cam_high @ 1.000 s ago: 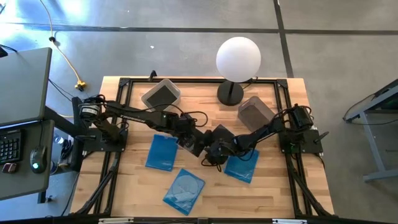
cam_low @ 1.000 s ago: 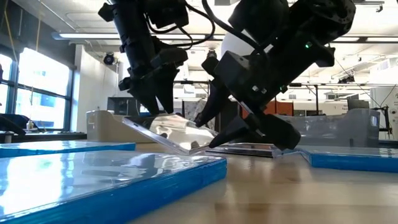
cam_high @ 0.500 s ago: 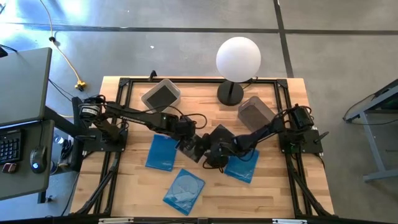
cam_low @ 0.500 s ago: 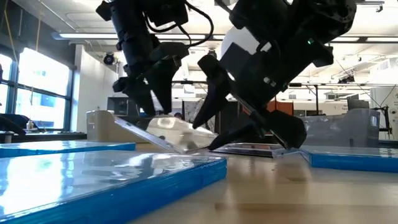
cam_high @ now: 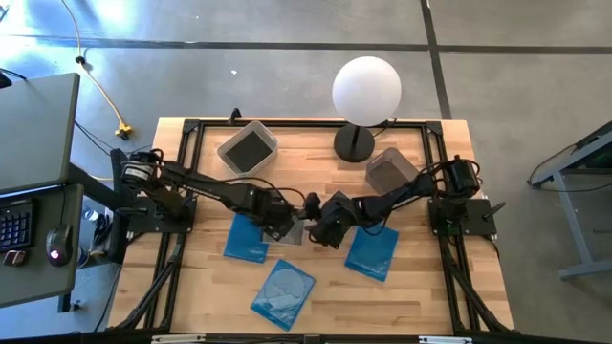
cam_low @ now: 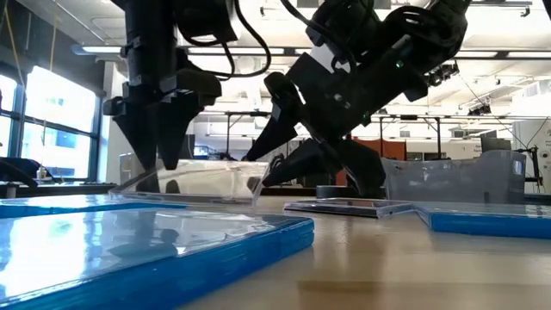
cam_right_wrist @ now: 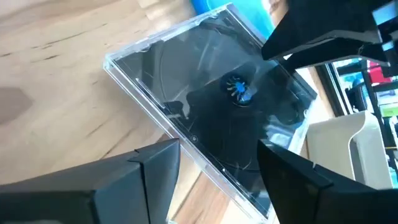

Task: Pick & place jewel cases by type
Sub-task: Put the left black CD case into the white bin

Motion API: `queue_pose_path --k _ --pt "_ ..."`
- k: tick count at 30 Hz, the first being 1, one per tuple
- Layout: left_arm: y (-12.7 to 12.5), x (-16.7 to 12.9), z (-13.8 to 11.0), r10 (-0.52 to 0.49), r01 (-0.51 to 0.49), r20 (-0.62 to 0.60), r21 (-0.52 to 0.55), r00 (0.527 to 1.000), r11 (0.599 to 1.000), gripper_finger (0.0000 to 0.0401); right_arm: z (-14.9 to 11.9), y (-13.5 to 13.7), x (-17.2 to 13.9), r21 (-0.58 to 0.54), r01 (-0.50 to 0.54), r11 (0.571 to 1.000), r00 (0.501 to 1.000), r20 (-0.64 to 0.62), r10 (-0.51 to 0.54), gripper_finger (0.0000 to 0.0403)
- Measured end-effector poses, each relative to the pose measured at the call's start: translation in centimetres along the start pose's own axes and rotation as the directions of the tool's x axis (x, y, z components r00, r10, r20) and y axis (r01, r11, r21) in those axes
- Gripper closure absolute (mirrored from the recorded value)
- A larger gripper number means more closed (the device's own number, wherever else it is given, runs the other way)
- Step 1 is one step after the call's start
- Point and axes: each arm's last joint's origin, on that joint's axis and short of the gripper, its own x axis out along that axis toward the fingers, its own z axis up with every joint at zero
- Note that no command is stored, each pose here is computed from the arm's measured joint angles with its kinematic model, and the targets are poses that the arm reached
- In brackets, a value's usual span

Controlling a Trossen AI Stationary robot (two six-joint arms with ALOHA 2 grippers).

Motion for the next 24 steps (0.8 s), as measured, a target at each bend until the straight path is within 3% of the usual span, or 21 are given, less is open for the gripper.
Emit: queue_pose_path --k 12,16,19,24 --pt "1.0 0.0 -0.8 0.115 -0.115 -0.05 0.003 0.992 0.993 0.0172 -0.5 1.4 -0.2 0.001 -0.084 0.997 0.988 -0.128 0.083 0.0195" --pt "0.4 -0.2 -1.9 0.103 -0.093 -0.05 0.173 0.993 0.981 0.0173 -0.6 1.2 -0.2 0.016 -0.033 0.999 0.985 -0.17 0.035 0.0195" --pt "-0.4 -0.4 -3.2 0.082 -0.059 -0.055 0.328 0.995 0.943 0.0185 -1.2 0.6 -0.1 0.12 0.022 0.993 0.979 -0.205 0.003 0.0195" --pt "-1.9 -0.7 -5.4 0.017 0.0 -0.033 0.467 0.999 0.884 0.0222 -2.8 -0.6 0.1 0.32 0.031 0.947 0.984 -0.177 0.028 0.0195"
